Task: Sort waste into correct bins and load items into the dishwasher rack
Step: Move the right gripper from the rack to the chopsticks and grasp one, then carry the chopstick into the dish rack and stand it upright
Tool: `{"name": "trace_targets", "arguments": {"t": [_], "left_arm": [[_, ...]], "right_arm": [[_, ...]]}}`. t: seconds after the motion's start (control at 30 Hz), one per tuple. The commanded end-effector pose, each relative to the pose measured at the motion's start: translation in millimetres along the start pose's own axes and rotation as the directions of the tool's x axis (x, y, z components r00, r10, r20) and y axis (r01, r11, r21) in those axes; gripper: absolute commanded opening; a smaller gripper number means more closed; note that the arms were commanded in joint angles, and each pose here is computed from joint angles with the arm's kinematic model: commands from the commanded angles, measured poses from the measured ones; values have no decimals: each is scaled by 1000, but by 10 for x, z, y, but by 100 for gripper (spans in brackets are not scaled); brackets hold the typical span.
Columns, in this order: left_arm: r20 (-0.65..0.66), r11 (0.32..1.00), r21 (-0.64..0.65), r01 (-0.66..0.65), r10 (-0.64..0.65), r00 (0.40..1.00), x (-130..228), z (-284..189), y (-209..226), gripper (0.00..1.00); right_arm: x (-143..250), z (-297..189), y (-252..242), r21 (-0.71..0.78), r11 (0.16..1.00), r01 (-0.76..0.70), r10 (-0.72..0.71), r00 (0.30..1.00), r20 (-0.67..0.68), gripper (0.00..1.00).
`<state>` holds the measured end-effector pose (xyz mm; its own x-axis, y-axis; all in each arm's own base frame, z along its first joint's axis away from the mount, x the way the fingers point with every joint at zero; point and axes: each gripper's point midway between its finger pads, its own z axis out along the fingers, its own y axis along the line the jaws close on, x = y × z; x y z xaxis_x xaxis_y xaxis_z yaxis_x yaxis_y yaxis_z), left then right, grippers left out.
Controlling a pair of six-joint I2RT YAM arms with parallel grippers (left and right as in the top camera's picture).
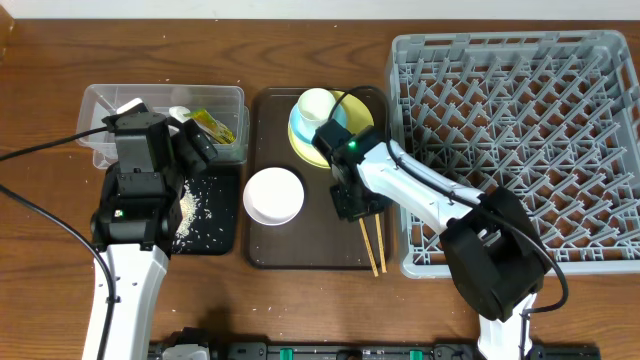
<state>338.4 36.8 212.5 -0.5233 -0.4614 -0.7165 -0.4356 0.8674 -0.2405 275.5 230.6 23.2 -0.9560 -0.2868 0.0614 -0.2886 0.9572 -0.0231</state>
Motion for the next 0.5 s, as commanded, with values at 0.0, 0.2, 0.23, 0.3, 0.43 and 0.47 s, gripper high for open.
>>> {"name": "trace_targets", "arguments": {"t": [0.0, 0.2, 0.23, 0.3, 0.43, 0.47], "left_arm": [[15, 1000, -5, -9, 9, 1000, -58, -23, 4, 94], [15, 1000, -5, -9, 9, 1000, -58, -23, 4, 94], [15, 1000, -5, -9, 9, 1000, -58, -23, 4, 94], [15, 1000, -5, -9, 9, 1000, -58, -23, 4, 94], [15, 1000, -5, -9, 9, 1000, -58, -23, 4, 94], [15, 1000, -5, -9, 9, 1000, -58, -23, 4, 94]], "right_arm": [[119, 144, -23, 33, 999, -22, 23, 999, -38, 24], [219, 281, 55, 16, 1000, -14, 15, 999, -50, 22], [223, 299, 75, 14, 1000, -12, 12, 999, -46, 22], [239, 331, 115, 13, 1000, 1, 0, 999, -39, 22], [255, 342, 151, 20, 1000, 17, -16, 999, -33, 16], [257, 342, 153, 20, 1000, 17, -16, 999, -33, 13]]}}
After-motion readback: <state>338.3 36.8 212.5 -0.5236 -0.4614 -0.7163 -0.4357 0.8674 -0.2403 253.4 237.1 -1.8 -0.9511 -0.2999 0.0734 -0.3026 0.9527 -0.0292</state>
